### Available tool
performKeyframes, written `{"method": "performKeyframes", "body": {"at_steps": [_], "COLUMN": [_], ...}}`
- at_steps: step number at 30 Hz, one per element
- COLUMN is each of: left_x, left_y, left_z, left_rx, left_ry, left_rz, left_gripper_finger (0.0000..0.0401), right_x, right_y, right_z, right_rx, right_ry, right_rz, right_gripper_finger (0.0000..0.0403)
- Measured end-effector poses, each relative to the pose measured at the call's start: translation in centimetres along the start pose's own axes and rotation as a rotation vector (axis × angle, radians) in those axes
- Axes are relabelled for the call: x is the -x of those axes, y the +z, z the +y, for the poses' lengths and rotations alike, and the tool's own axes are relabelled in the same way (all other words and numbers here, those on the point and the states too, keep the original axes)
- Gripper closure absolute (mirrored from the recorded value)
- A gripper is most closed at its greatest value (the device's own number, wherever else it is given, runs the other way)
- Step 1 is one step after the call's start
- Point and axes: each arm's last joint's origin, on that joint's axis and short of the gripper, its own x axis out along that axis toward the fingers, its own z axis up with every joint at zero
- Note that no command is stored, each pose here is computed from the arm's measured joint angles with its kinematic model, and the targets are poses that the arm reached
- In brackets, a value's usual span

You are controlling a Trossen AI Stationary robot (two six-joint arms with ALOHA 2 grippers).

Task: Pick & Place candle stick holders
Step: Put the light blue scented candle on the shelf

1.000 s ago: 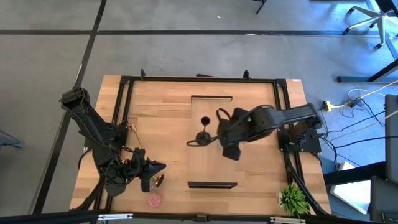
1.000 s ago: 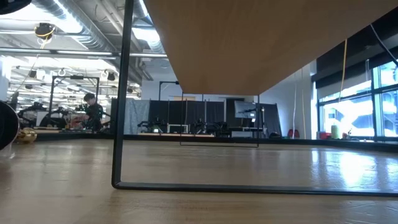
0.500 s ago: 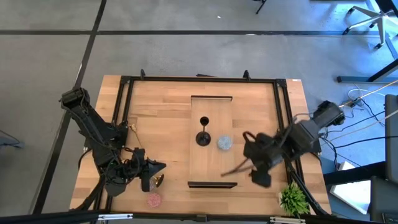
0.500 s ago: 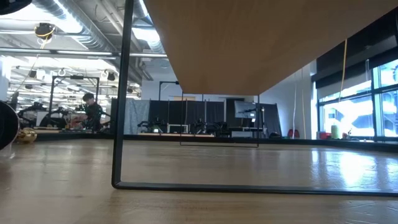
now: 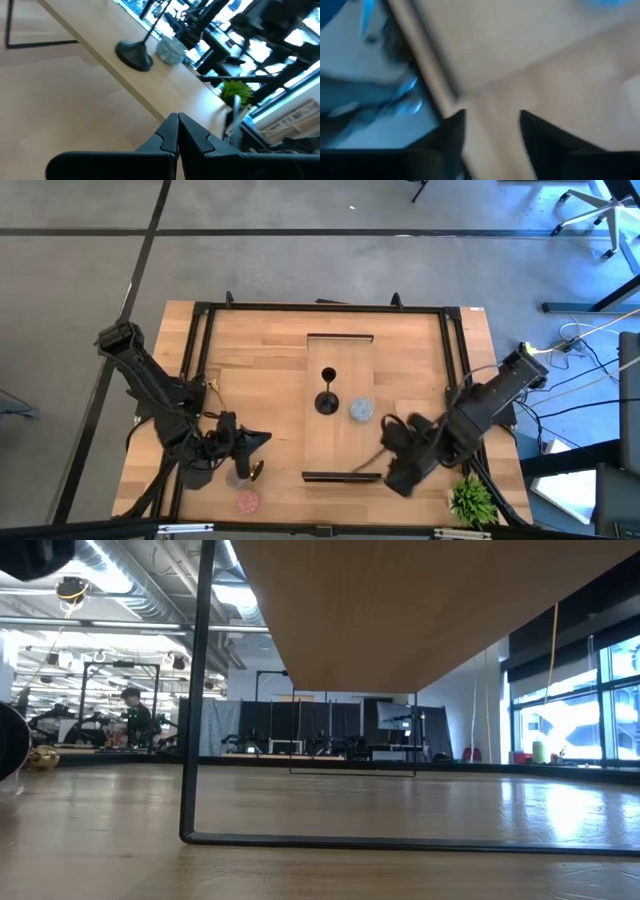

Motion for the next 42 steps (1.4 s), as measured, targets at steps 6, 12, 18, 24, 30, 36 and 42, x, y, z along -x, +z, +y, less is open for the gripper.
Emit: {"method": "performKeyframes", "body": {"at_steps": [6, 12, 18, 24, 30, 36, 42], "left_x": [-1.9, -4.1, -4.8, -5.0, -5.0, -5.4, -5.4], "left_y": [0.9, 1.9, 2.2, 2.3, 2.3, 2.5, 2.6], "left_z": [0.7, 1.7, 1.9, 2.1, 2.1, 2.2, 2.2], "left_rx": [-0.001, -0.137, -0.139, -0.16, -0.173, -0.165, -0.158], "left_ry": [0.074, 0.139, 0.141, 0.152, 0.147, 0.154, 0.15], "left_rz": [-0.046, 0.011, 0.058, 0.057, 0.065, 0.07, 0.074], "left_gripper_finger": [0.0399, 0.0399, 0.0399, 0.0399, 0.0399, 0.0399, 0.0399], "right_x": [0.6, -2.8, -4.2, -2.6, -2.2, -1.7, -4.2], "right_y": [-3.4, -2.4, -0.8, -0.1, 1.6, 3.1, 2.8], "right_z": [3.0, 5.3, 3.2, 0.7, 0.1, -1.1, -3.3], "right_rx": [-0.041, -0.051, -0.192, -0.367, -0.324, -0.212, -0.223], "right_ry": [0.236, 0.31, -0.018, -0.212, -0.178, -0.072, 0.242], "right_rz": [0.221, 0.331, -0.063, -0.381, -0.328, -0.313, -0.424], "right_gripper_finger": [0.0391, 0.0395, 0.0397, 0.0398, 0.0398, 0.0399, 0.0399]}}
